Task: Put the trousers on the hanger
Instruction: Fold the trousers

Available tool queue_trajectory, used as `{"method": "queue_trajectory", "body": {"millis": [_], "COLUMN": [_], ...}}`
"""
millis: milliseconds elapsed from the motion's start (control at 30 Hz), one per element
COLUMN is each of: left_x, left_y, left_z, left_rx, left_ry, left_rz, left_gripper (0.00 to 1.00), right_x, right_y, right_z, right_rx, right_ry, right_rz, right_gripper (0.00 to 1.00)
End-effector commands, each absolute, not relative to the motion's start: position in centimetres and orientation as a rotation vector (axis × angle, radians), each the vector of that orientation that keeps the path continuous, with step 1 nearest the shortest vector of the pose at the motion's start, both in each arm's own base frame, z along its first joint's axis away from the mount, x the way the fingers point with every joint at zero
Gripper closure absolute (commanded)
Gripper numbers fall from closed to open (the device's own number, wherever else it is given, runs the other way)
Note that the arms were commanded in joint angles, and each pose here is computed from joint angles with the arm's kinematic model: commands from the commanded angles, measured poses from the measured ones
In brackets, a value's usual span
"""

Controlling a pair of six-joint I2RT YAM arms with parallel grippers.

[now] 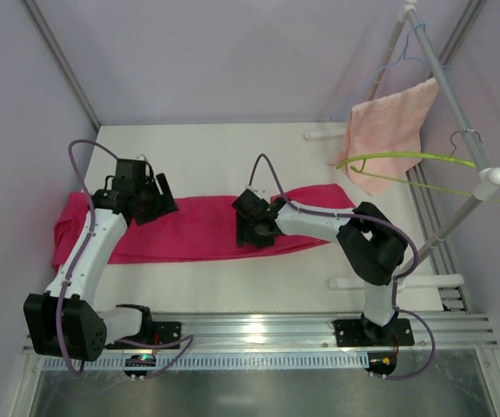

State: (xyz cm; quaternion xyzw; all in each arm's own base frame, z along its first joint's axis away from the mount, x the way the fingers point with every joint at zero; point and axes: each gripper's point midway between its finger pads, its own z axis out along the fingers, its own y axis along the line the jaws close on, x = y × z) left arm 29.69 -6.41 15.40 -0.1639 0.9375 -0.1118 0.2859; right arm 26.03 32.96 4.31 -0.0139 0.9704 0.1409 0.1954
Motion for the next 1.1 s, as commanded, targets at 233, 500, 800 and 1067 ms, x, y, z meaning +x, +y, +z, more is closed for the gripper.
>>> {"method": "queue_trajectory", "body": {"millis": [233,500,800,1067], "left_x": [28.7,29.7,31.1,28.8], "left_y": [-4.2,-5.6,-1.9,5.4], "left_z": [15.7,14.7,15.5,11.6], "left_rx": [-0.426,-0.450,-0.484,-0.786], "left_ry": [2.459,2.468,2.499,2.547], "left_rz": [-0.158,-0.250,-0.085,0.158], "left_gripper": [0.27,0.27,0.27,0.29], "right_x": [27.6,27.4,29.9,31.0], "right_y": [23.7,15.1,20.8,31.6], "right_z": [-0.3,0.0,6.1,9.7], "right_rx": [0.205,0.481,0.065,-0.272], "right_ry": [2.731,2.712,2.609,2.537], "right_rz": [-0.003,-0.129,0.008,0.253], "right_gripper": [0.38,0.38,0.37,0.35]}}
